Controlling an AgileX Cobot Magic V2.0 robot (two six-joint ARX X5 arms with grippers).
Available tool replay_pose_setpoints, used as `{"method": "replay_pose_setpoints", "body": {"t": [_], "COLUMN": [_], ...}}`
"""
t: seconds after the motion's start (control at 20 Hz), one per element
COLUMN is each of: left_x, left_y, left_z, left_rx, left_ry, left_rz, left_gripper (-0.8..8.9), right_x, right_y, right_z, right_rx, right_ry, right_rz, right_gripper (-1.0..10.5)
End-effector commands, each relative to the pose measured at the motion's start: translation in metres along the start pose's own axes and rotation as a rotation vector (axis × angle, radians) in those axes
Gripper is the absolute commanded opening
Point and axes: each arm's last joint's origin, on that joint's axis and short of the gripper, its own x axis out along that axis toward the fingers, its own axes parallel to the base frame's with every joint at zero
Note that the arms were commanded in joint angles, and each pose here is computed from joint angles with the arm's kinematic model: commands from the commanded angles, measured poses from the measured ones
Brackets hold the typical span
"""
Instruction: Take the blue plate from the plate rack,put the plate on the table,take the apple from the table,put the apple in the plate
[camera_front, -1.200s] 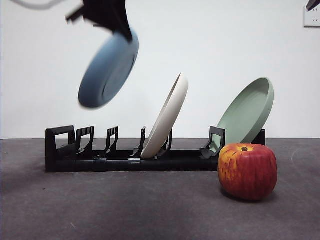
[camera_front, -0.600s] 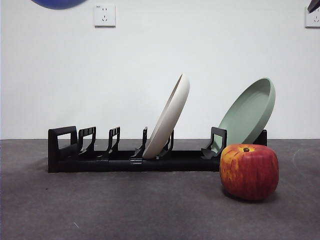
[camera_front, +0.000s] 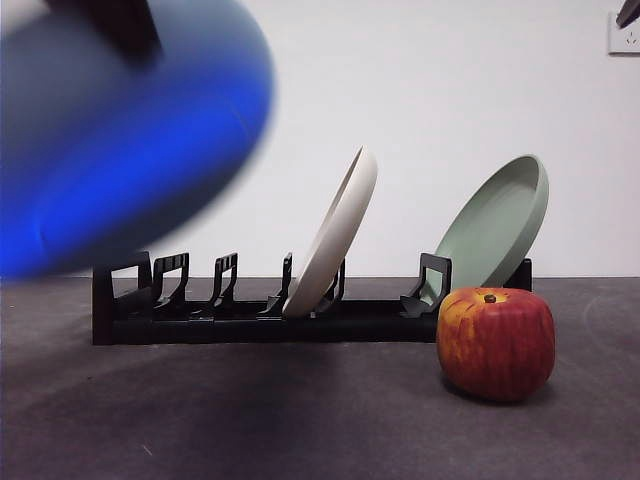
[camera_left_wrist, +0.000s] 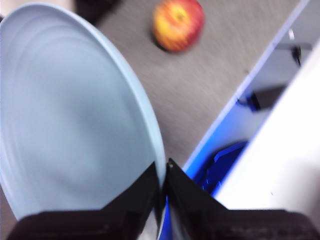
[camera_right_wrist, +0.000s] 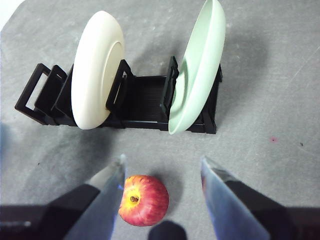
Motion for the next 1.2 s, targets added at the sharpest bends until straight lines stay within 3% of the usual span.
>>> {"method": "replay_pose_setpoints", "body": {"t": [0.05,0.25,0.4,0.7,0.75,0.85,0.9,1.05,1.2], "left_x": [0.022,0.074,0.113,0.159,0.159,0.158,0.158,0.149,0.115], "left_y": [-0.014,-0.03,-0.041,-0.052,-0.053,-0.052,-0.05,-0.047,-0.044], "left_z": [0.003,0.007,0.003,-0.004,-0.003,-0.001,0.0,0.013,0.043], "left_rx": [0.015,0.132,0.199,0.264,0.262,0.238,0.228,0.183,0.134], "left_ry": [0.017,0.115,0.203,0.241,0.236,0.226,0.222,0.184,0.039], "left_rz": [-0.006,0.11,0.131,0.164,0.16,0.159,0.162,0.171,0.151], "left_gripper": [-0.08,-0.08,-0.09,0.17,1.35,5.0,5.42,5.39,5.39], "right_x": [-0.001,-0.001,-0.001,0.0,0.0,0.0,0.0,0.001,0.004], "right_y": [0.001,0.001,0.0,0.0,0.0,0.0,0.0,0.0,-0.001], "right_z": [0.001,0.001,0.0,0.0,0.0,-0.001,-0.001,-0.003,-0.003], "right_rx": [-0.011,-0.011,-0.009,-0.008,-0.007,-0.003,-0.003,0.005,0.01], "right_ry": [-0.006,-0.005,0.001,0.003,0.006,0.016,0.019,0.04,0.053], "right_rz": [-0.001,-0.001,-0.002,-0.001,-0.002,-0.002,-0.002,-0.003,0.002], "right_gripper": [2.5,2.5,2.5,2.5,2.5,2.5,2.5,2.5,2.6]}}
